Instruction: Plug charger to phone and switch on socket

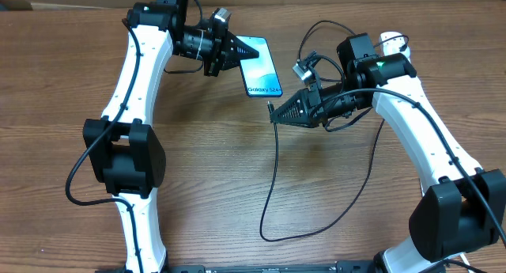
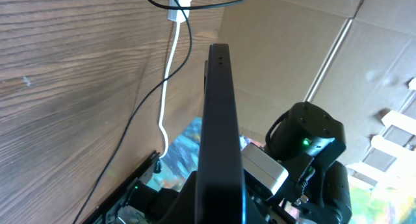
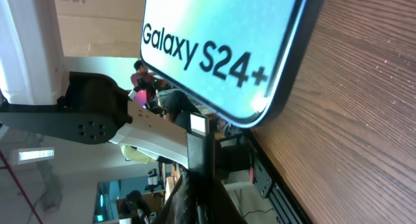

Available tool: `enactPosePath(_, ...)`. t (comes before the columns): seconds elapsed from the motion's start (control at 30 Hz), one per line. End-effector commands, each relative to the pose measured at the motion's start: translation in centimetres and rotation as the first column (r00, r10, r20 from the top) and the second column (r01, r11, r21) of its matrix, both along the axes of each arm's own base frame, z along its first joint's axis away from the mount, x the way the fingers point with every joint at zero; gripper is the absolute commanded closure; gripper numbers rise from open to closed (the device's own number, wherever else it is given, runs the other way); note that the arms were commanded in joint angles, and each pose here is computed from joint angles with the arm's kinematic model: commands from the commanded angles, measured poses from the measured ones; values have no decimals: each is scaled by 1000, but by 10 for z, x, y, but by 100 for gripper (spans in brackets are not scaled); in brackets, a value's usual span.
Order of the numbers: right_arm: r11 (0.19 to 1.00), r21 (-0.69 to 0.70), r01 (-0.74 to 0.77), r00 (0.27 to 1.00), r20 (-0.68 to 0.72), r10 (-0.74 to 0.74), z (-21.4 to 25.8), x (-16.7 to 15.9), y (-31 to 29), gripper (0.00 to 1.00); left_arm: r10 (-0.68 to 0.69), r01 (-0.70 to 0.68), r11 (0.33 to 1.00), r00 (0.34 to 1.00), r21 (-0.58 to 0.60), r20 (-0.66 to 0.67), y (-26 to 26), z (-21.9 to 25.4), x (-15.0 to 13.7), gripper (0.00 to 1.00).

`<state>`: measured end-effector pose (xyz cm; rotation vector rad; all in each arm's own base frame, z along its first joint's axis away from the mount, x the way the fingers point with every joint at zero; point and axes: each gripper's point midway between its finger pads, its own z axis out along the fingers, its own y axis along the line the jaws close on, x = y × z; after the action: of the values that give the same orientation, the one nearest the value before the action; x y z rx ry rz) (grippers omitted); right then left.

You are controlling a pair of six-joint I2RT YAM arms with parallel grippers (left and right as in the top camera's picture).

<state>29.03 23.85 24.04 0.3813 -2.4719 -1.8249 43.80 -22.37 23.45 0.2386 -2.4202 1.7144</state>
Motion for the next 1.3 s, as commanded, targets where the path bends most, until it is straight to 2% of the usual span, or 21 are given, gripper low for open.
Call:
enactPosePath(0.0, 1000, 4, 0, 1000, 22, 0, 11, -4, 0, 96, -10, 10, 1000, 998, -1, 70, 0, 15, -2, 96)
enactPosePath(1.27, 1000, -23, -7, 1000, 17, 7, 7, -5, 8, 96, -33, 33, 999, 997, 2, 74, -8, 14, -8, 96)
